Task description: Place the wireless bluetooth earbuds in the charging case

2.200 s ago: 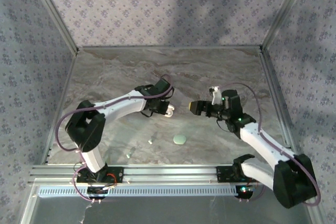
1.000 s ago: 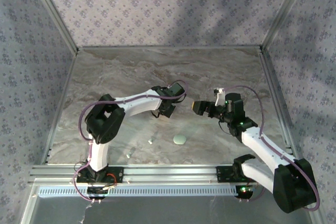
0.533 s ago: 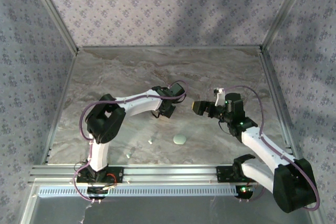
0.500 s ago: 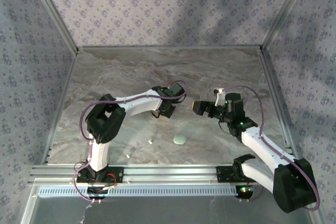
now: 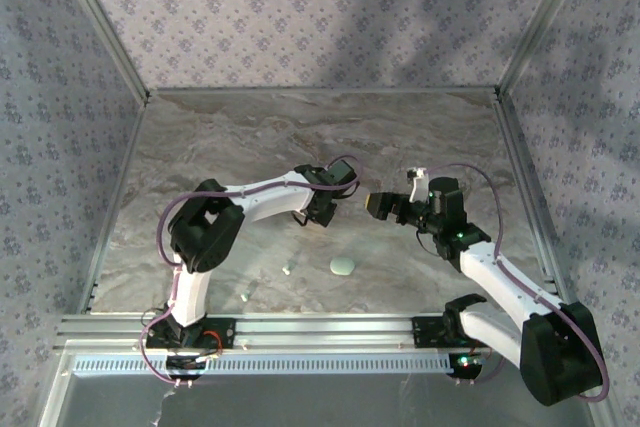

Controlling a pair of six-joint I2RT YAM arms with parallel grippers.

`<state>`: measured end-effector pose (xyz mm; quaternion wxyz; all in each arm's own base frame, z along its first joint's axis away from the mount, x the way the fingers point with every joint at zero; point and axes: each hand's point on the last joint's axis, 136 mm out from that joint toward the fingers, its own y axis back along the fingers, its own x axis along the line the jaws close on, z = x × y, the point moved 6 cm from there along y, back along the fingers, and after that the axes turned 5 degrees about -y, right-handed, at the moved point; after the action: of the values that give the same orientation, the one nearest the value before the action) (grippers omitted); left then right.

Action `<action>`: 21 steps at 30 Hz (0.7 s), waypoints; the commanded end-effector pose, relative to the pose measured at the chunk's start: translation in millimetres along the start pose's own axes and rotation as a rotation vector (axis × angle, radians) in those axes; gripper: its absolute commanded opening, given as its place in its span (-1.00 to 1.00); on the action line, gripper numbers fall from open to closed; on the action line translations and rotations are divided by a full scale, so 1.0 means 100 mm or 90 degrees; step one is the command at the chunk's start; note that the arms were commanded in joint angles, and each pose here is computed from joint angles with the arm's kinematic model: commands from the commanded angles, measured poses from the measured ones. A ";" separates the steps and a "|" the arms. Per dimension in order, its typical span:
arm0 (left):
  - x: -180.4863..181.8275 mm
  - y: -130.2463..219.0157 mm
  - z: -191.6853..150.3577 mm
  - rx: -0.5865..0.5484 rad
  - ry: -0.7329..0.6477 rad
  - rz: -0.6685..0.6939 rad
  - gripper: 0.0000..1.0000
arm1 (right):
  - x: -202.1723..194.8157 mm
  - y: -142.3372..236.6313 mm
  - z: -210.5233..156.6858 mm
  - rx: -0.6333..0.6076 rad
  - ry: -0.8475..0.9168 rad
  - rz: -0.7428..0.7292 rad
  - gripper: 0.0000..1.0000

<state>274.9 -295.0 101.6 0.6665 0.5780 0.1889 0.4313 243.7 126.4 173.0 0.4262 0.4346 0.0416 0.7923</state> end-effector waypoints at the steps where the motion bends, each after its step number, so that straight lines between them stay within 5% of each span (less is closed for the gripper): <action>1: -0.03 0.05 0.02 0.011 -0.005 -0.001 -0.67 | -0.01 0.00 0.00 -0.004 0.000 0.004 0.99; 21: -0.06 0.12 0.03 0.006 -0.001 -0.017 -0.50 | 0.00 -0.01 0.00 -0.002 0.001 0.004 0.99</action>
<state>271.6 -297.4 104.1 0.6664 0.5815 0.1922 0.4253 243.8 126.4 173.0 0.4262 0.4346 0.0416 0.7923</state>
